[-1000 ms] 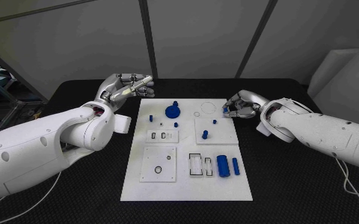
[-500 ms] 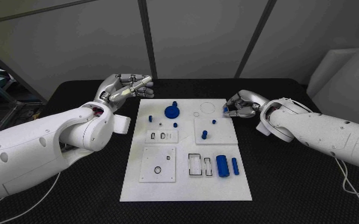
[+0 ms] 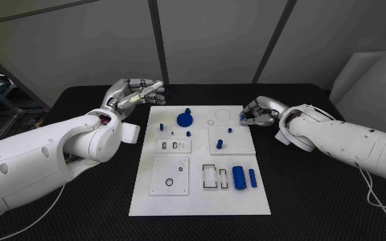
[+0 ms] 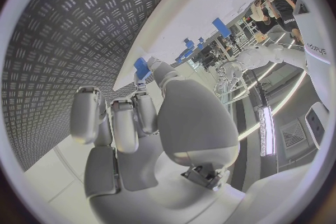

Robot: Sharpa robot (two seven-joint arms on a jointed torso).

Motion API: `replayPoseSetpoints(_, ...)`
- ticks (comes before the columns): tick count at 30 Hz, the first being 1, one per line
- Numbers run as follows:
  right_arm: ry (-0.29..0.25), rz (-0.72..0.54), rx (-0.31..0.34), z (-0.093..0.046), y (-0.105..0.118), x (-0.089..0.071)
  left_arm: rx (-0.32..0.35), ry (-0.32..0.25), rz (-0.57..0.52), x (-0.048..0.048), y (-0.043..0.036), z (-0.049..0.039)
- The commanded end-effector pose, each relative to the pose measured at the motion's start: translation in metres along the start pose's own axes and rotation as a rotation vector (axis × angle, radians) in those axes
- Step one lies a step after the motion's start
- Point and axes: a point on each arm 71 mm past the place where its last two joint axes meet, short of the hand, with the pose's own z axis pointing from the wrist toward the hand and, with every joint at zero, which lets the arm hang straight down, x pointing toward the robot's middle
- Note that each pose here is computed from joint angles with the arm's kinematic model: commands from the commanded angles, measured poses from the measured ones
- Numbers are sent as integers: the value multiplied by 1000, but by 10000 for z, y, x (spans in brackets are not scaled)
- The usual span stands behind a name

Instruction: Assemble the parts on the task board

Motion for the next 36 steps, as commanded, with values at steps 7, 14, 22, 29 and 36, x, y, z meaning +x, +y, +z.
replayPoseSetpoints(7, -5, -39, -1, 20, 10, 0, 7, 15, 2, 10, -10, 0)
replayPoseSetpoints(14, -37, -45, -24, 24, 59, -8, 7, 15, 2, 5, -11, -3)
replayPoseSetpoints(22, -71, -33, -47, -51, 159, -33, 6, 12, 4, -13, -13, -9)
replayPoseSetpoints(29, -94, 0, -88, -110, 463, -89, 5, 5, 7, -42, -11, -12)
replayPoseSetpoints(36, -62, 41, -155, -103, 901, 44, 3, 1, 9, -49, 2, 12)
